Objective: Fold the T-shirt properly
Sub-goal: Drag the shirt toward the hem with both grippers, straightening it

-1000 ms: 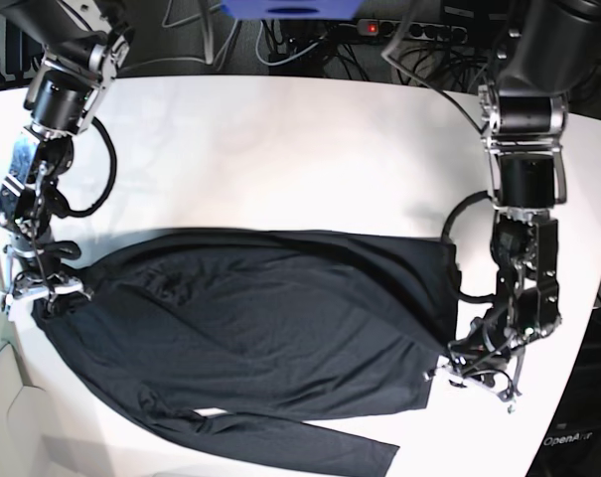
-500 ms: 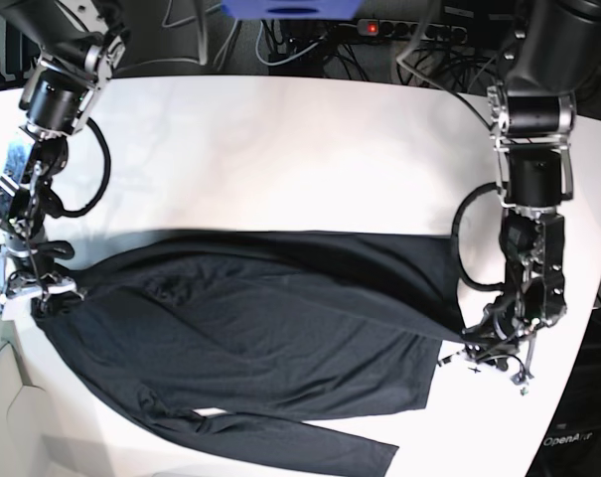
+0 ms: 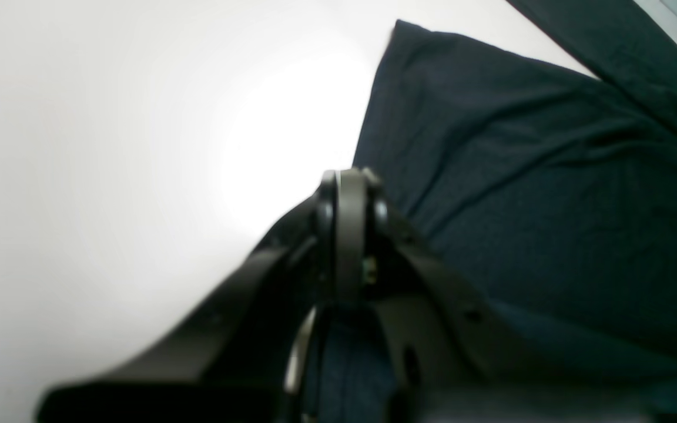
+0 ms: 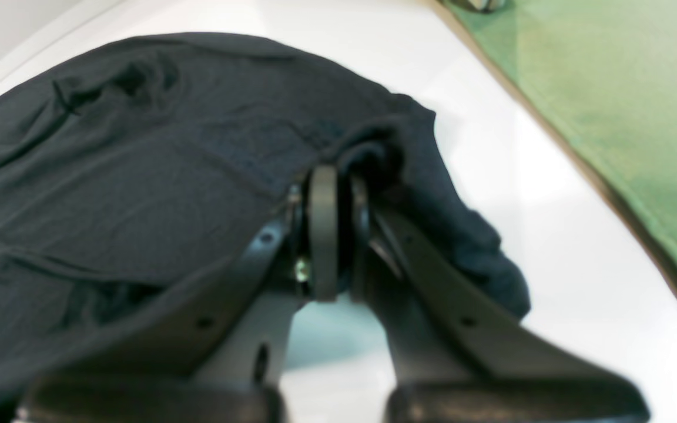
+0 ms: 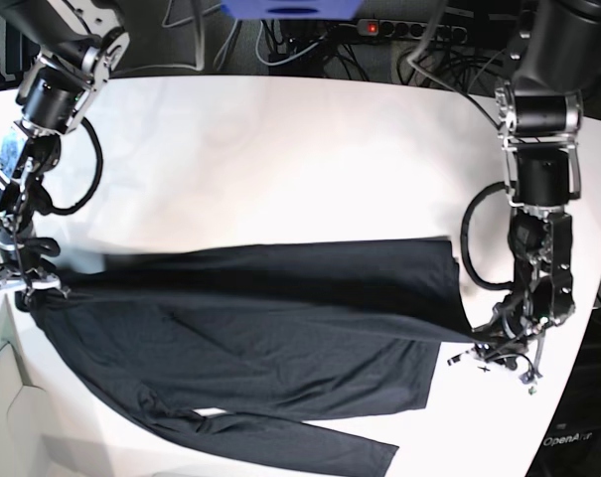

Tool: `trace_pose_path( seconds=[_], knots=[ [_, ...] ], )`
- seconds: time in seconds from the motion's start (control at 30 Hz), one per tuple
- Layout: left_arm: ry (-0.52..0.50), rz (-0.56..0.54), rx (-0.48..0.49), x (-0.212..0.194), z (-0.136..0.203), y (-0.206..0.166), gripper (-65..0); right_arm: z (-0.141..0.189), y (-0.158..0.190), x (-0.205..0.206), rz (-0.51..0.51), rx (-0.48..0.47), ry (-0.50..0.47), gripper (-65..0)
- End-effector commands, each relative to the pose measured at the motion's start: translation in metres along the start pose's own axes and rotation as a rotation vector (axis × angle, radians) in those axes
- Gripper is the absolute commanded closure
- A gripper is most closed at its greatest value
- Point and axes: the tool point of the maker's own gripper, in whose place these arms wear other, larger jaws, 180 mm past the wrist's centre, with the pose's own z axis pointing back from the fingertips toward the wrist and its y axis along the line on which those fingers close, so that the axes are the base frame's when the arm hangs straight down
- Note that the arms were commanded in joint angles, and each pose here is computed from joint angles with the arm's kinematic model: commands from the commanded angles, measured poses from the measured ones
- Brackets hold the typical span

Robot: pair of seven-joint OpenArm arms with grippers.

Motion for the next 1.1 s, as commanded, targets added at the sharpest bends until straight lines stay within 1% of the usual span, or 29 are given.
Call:
trace_pose_path(
  seconds=[0.0, 0.17, 0.27, 0.4, 0.53, 0.7, 0.77, 0.83, 0.93, 0.97, 1.07],
  knots=[
    [-0.069, -0.007, -0.014, 0.028, 0.004, -0.006, 0.0, -0.001, 0.002, 0.03, 0.01, 0.01, -0.079, 0.0],
    [-0.08, -0.006, -0.017, 0.032, 0.004, -0.007, 0.0, -0.001, 0.003, 0.03, 0.011, 0.011, -0.078, 0.0],
    [-0.123, -0.006, -0.017, 0.039, 0.005, -0.007, 0.0, -0.001, 0.003, 0.03, 0.012, 0.013, -0.079, 0.0],
    [-0.134, -0.005, -0.019, 0.041, 0.005, -0.008, 0.0, -0.004, 0.007, 0.034, 0.005, 0.02, -0.086, 0.0],
    [-0.136, -0.005, -0.019, 0.042, 0.005, -0.008, 0.0, -0.015, 0.005, 0.023, -0.026, 0.017, -0.045, 0.0],
    [-0.141, -0.004, -0.019, 0.044, 0.006, -0.008, 0.0, -0.019, -0.003, 0.017, -0.033, 0.003, -0.019, 0.0],
    [-0.178, -0.004, -0.024, 0.057, 0.007, -0.011, 0.0, -0.019, -0.003, 0.016, -0.034, 0.004, -0.018, 0.0],
    [-0.201, 0.004, -0.021, 0.06, 0.006, -0.011, 0.0, -0.019, -0.002, 0.016, -0.034, 0.006, -0.017, 0.0],
    [-0.18, 0.025, -0.013, 0.049, -0.002, -0.01, 0.0, -0.022, 0.008, 0.012, -0.01, 0.028, -0.004, 0.0],
    [-0.184, 0.029, -0.015, 0.052, -0.004, -0.012, 0.0, -0.022, 0.011, 0.012, -0.005, 0.033, -0.001, 0.0],
    [-0.17, 0.04, -0.002, 0.048, -0.009, -0.007, 0.0, -0.022, 0.012, 0.011, -0.003, 0.035, 0.0, 0.0]
  ],
)
